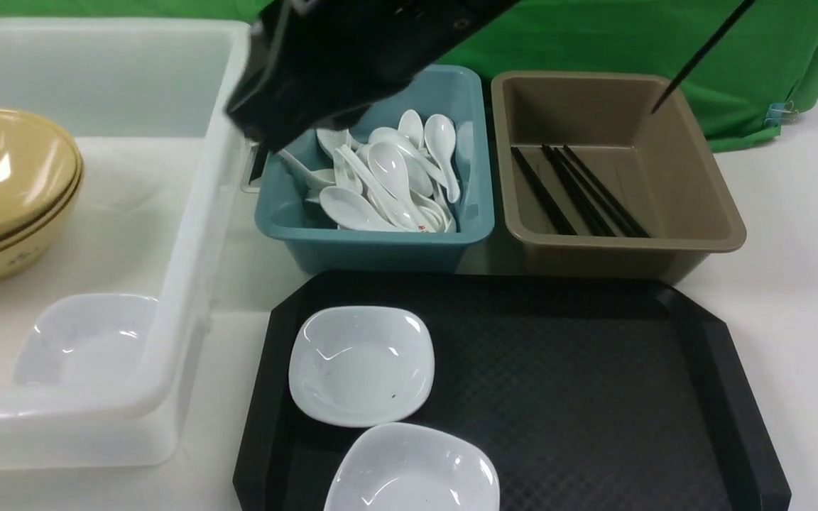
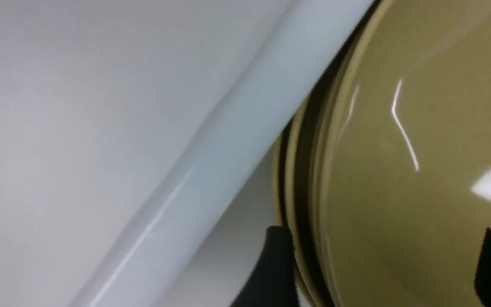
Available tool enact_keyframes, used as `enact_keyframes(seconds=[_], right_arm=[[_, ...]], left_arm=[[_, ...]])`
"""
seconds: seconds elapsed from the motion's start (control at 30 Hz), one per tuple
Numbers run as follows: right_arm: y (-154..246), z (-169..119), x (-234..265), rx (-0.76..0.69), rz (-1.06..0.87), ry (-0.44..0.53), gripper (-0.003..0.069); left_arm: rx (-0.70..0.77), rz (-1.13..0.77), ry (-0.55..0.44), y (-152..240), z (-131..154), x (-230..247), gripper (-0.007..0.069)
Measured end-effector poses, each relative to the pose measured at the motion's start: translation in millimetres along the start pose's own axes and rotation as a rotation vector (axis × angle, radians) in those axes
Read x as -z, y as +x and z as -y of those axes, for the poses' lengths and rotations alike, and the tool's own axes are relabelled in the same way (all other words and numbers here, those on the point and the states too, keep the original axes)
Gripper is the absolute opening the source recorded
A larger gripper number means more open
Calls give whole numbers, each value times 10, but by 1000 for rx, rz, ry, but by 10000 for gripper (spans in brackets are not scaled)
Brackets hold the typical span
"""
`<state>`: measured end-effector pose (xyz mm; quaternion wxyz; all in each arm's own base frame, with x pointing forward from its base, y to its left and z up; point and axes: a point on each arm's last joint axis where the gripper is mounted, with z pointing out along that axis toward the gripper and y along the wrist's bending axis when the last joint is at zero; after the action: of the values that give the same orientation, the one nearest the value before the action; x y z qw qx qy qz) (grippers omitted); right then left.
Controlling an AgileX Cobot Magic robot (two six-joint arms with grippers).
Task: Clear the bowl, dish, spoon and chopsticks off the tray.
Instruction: Use the left arm to put the noodle bowl into the large storage box on the left, then use the left arm to grab the plate
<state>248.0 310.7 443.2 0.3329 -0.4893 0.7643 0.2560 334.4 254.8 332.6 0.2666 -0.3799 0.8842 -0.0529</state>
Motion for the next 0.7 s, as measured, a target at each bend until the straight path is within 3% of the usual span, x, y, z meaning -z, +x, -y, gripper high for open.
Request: enact_keyframes(seconds=[0.07,0.13,0.23,0.3,0.37,0.4,0.43,0.5,0.53,0.6,0.7], right_arm=[[51,120,78,-23,-43,70,-2],[103,275,198,-53,-62,157,-2],[193,416,370,-84,-76,236,-2],[384,536,657,-138,-91,297,-2],[615,607,797,-190,-134,329,-2],[637,598,851,-195,-130,336,-2],[830,646,971,-239,-159,367,-2],[1029,693,1055,-283,-188,396,-2],[1228,694,1197,-321,-186,435,-2],[1381,702,1251,-353,-183,458,-2],[1626,599,1334,-368,-176,449,-2]], left_arm=[[-15,63,-22,-39,42,265,596],[-19,102,16,-21,145,544,575],[-83,122,132,78,404,800,449],[-251,141,274,297,905,1043,206],[-403,123,369,594,1361,1173,78],[-406,128,371,600,1362,1196,61],[-502,87,439,875,1671,1246,27],[-612,10,508,1240,1991,1239,7],[-726,-79,544,1644,2247,1193,0],[-818,-174,541,2018,2412,1093,0],[-989,-376,407,2841,2526,778,25]])
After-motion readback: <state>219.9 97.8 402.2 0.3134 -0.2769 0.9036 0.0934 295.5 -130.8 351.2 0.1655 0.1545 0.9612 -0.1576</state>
